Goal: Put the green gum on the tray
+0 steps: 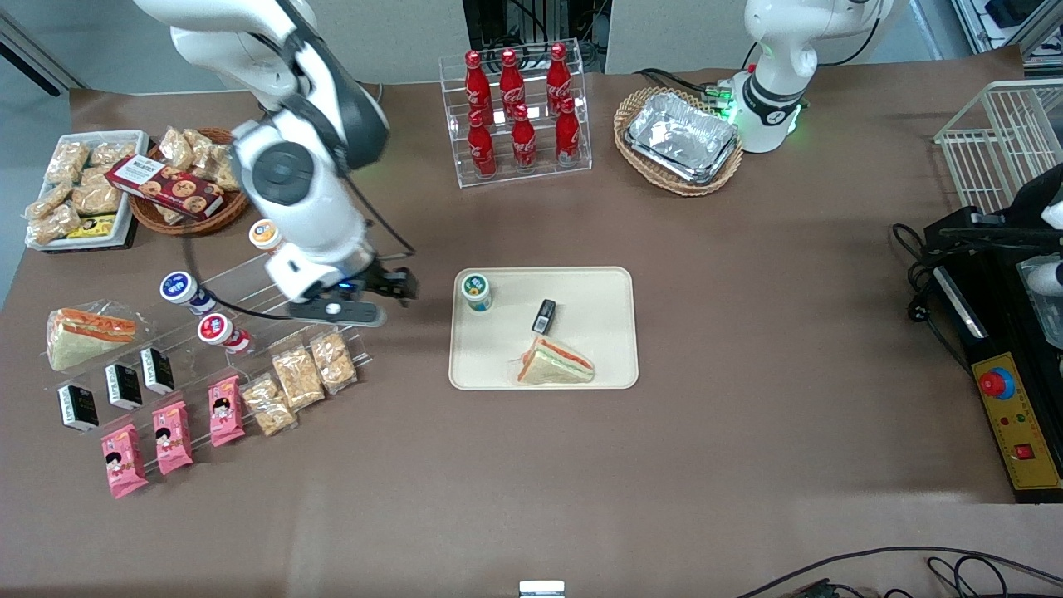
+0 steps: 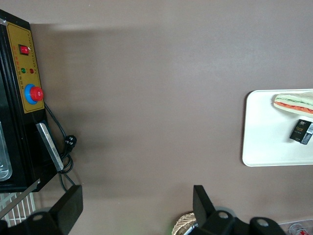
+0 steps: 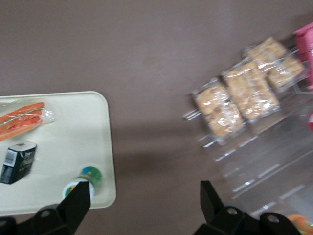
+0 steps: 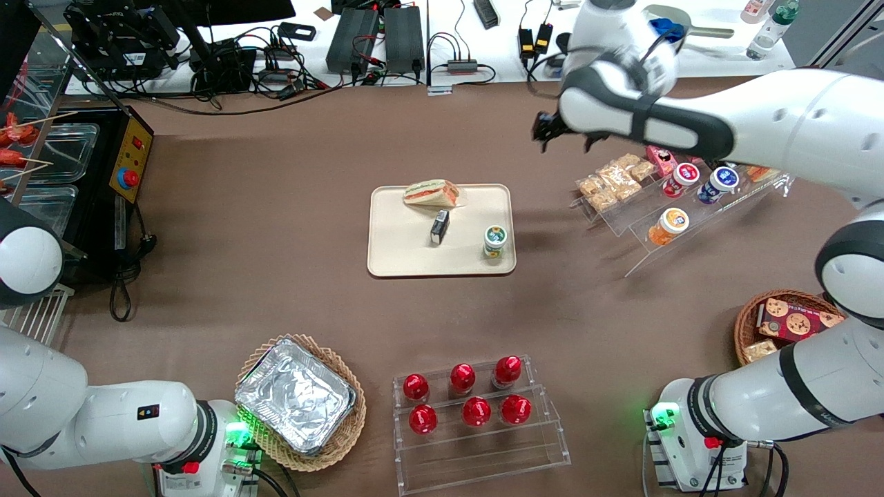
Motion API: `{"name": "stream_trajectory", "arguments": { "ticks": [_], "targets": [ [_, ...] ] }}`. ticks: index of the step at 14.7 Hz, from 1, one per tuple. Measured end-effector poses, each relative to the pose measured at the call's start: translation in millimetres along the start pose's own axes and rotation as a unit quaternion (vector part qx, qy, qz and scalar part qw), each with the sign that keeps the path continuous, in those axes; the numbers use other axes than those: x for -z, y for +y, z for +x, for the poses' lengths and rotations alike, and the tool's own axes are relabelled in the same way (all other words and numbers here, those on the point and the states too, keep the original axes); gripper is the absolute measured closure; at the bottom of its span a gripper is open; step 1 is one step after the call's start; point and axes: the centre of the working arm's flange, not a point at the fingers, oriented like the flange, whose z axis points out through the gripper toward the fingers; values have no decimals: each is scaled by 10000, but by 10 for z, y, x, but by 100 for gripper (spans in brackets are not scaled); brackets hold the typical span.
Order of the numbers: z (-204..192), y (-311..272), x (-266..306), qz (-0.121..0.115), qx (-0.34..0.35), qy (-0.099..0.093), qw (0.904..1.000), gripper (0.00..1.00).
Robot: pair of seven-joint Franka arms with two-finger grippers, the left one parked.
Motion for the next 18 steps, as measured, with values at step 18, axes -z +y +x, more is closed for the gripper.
{"name": "stream_trajectory", "arguments": {
  "ticks": [18],
  "targets": [
    [309,2780,1864,508,1073,-435,9920,0]
  ]
}}
